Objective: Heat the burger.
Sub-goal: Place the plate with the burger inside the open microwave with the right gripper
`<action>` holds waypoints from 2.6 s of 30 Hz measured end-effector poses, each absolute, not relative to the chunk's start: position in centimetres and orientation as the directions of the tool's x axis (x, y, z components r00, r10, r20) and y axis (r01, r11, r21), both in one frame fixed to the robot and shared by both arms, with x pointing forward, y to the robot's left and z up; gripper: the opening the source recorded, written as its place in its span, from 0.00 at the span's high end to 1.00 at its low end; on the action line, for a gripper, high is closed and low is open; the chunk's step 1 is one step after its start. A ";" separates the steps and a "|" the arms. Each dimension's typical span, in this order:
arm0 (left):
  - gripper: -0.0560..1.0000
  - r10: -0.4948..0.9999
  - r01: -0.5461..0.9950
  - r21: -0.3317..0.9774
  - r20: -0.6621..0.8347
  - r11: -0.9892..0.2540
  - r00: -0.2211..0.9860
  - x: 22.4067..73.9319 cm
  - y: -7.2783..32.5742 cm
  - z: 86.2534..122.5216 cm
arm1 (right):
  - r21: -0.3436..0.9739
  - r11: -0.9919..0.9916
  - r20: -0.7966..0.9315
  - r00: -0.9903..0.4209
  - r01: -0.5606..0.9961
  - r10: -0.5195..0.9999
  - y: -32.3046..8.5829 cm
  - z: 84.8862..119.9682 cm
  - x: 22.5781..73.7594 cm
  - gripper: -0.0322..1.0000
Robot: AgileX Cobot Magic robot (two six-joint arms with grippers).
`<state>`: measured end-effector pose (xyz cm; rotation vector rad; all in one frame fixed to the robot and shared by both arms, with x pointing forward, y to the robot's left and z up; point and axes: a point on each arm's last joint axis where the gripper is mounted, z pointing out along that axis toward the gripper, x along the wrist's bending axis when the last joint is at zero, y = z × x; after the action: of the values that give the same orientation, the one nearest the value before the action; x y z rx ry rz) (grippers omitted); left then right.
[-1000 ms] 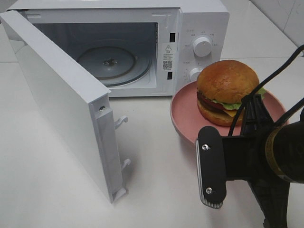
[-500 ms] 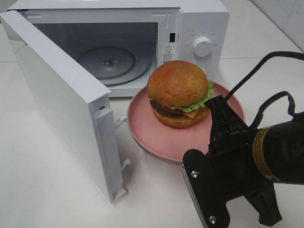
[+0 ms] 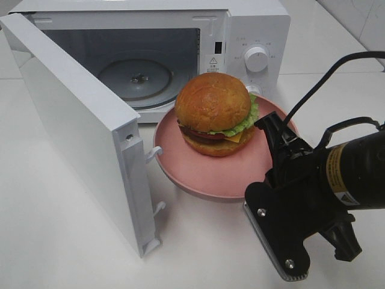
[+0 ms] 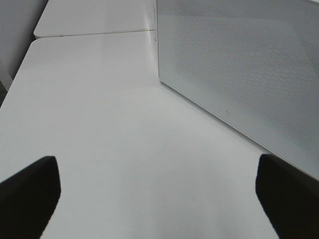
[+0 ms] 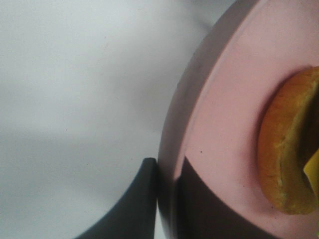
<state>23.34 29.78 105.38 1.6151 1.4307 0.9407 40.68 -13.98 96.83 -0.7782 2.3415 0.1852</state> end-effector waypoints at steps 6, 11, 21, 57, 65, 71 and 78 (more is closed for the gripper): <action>0.01 0.995 0.428 0.901 0.037 -0.075 0.097 23.3 29.8 105.4 | -0.039 0.804 -0.606 -0.626 -0.593 -0.491 -14.5 96.7 41.1 0.90; 0.01 0.995 0.428 0.901 0.037 -0.075 0.097 23.3 29.8 105.4 | -0.021 0.792 -0.584 -0.635 -0.610 -0.505 -15.0 96.5 41.3 0.90; 0.01 0.995 0.428 0.901 0.037 -0.075 0.097 23.3 29.8 105.4 | 0.024 0.791 -0.571 -0.658 -0.612 -0.492 -15.8 96.7 42.1 0.90; 0.01 0.995 0.428 0.901 0.037 -0.075 0.097 23.3 29.8 105.4 | -0.015 0.747 -0.566 -0.610 -0.665 -0.555 -10.6 97.4 49.6 0.91; 0.01 0.995 0.428 0.901 0.037 -0.075 0.097 23.3 29.8 105.4 | -0.012 0.745 -0.551 -0.617 -0.667 -0.561 -9.2 96.7 51.5 0.91; 0.01 0.995 0.428 0.901 0.037 -0.075 0.097 23.3 29.8 105.4 | -0.012 0.745 -0.554 -0.616 -0.667 -0.561 -8.1 96.4 52.9 0.91; 0.01 0.995 0.428 0.901 0.037 -0.075 0.097 23.3 29.8 105.4 | -0.013 0.745 -0.569 -0.608 -0.666 -0.554 -7.1 96.4 54.3 0.91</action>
<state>23.34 29.78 105.38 1.6151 1.4307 0.9407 54.35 -7.05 96.35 -0.9177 2.3885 0.2690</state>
